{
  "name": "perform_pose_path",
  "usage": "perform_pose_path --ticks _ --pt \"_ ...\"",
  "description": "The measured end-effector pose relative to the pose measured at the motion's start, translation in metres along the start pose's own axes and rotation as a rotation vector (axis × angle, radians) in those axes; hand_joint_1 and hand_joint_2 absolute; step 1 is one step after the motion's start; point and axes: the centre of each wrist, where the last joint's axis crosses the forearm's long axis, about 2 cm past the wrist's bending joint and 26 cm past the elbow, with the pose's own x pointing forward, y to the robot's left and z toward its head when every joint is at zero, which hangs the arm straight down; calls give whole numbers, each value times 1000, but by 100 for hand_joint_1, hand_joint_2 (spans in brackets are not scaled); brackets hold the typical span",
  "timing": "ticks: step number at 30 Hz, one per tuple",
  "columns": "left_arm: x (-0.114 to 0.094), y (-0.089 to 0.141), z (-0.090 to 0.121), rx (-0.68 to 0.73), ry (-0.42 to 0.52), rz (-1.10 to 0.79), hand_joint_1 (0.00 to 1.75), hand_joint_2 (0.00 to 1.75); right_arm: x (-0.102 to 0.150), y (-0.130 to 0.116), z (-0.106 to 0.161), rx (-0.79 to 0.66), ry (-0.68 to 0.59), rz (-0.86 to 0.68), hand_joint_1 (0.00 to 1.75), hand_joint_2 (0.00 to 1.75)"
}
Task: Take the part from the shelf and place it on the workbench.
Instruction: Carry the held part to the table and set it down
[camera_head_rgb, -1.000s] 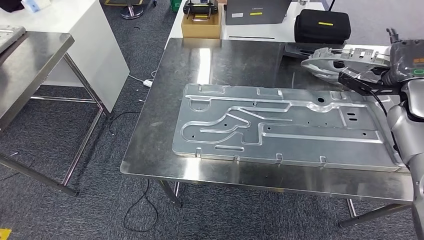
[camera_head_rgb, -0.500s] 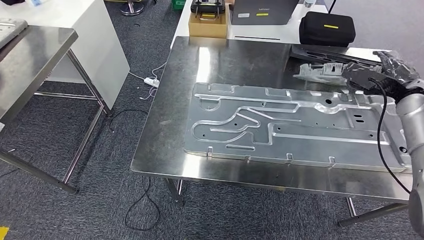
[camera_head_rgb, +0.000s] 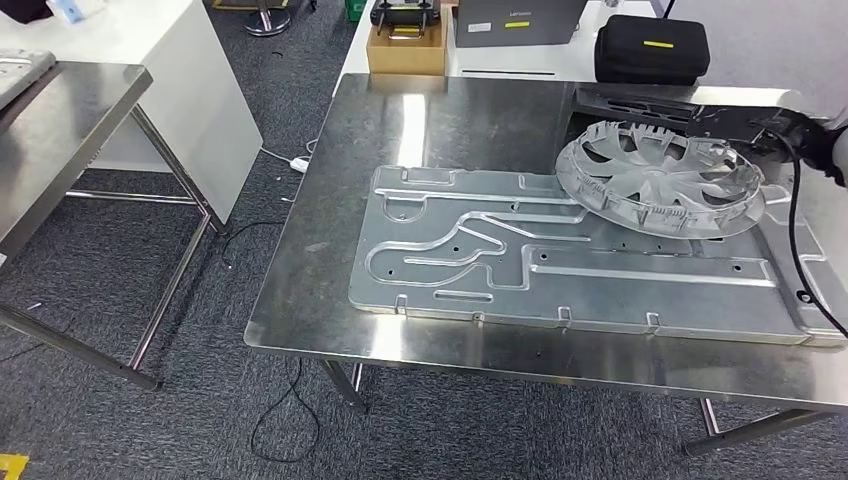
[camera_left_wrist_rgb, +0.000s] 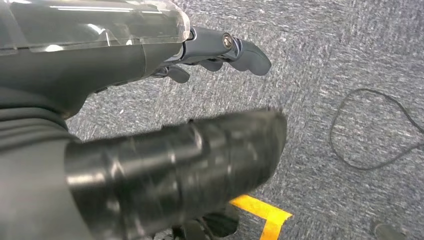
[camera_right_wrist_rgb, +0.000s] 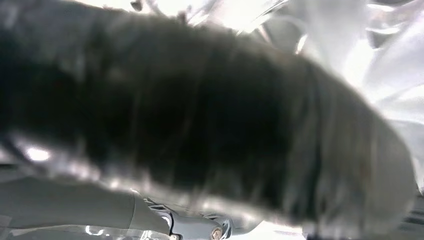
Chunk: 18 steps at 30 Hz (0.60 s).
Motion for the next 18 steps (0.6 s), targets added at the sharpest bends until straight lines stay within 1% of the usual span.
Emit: perform_pose_path --ticks 3,8,11,14,16,18 --pt "-1 0 0 5 5 -1 0 0 6 -1 -1 47 37 55 0 0" --pt "0 0 0 16 9 0 0 0 6 4 -6 -50 70 108 0 0" --pt "0 0 0 19 18 6 0 0 3 13 -12 -160 106 151 0 0" --pt "0 -2 1 18 29 15 0 0 -3 24 -17 -318 114 165 0 0" --pt "0 -2 1 19 35 16 0 0 -8 36 -21 -412 111 170 0 0" --pt "0 -2 1 19 39 17 0 0 -12 47 -25 -462 109 175 0 0"
